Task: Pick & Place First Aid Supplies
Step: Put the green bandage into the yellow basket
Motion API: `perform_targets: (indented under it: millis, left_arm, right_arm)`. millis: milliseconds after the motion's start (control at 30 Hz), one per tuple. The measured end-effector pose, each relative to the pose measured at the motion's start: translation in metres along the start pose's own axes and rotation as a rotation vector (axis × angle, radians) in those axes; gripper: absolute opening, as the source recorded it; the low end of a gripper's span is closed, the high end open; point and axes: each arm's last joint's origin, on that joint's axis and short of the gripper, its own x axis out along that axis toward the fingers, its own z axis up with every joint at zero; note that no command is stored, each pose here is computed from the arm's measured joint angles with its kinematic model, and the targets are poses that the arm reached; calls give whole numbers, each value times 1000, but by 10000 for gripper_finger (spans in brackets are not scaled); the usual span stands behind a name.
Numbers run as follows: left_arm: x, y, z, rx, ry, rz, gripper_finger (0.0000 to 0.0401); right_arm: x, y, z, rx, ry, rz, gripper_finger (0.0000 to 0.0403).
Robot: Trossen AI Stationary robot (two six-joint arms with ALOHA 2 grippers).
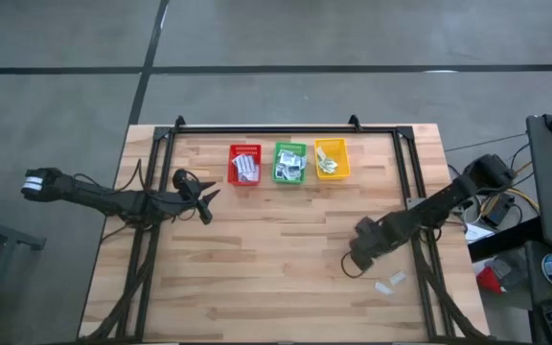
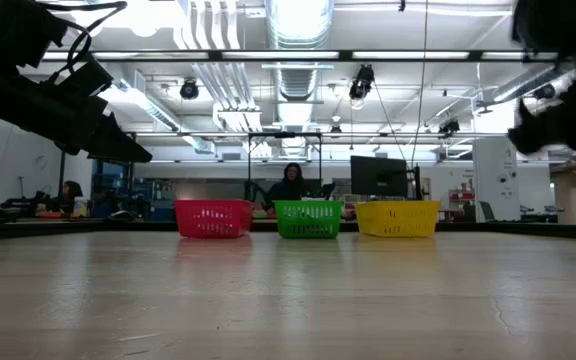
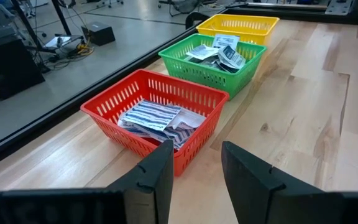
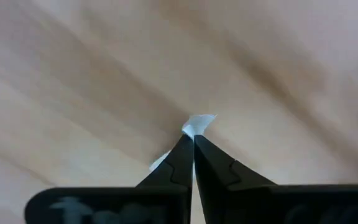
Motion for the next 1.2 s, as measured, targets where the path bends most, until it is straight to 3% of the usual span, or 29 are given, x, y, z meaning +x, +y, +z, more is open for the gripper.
perform_targets:
  millis: [200, 433, 533, 667, 767, 900, 1033, 1200]
  left_arm:
    - [0, 0, 0, 0, 0, 0, 133]
    - [0, 0, 0, 0, 0, -1, 133]
    - [0, 0, 0, 0, 0, -1, 133]
    - [0, 0, 0, 0, 0, -1, 133]
    - [0, 0, 0, 0, 0, -1, 133]
    - [0, 0, 0, -3, 0, -1, 133]
    - [0, 0, 0, -3, 0, -1, 133]
    - [0, 0, 0, -3, 0, -1, 133]
  right_arm:
    - [-53, 4, 14, -157, -474, 321, 8]
    - [-123, -3, 16, -554, -993, 705, 8]
    - [-141, -14, 13, -606, -1087, 827, 8]
    - [-150, -25, 9, -626, -1088, 917, 8]
    - [-149, -29, 13, -532, -1123, 843, 8]
    - [-142, -37, 31, -301, -1190, 509, 8]
    - [-146, -46, 56, -225, -1133, 244, 8]
    - [-163, -56, 96, -233, -995, 63, 8]
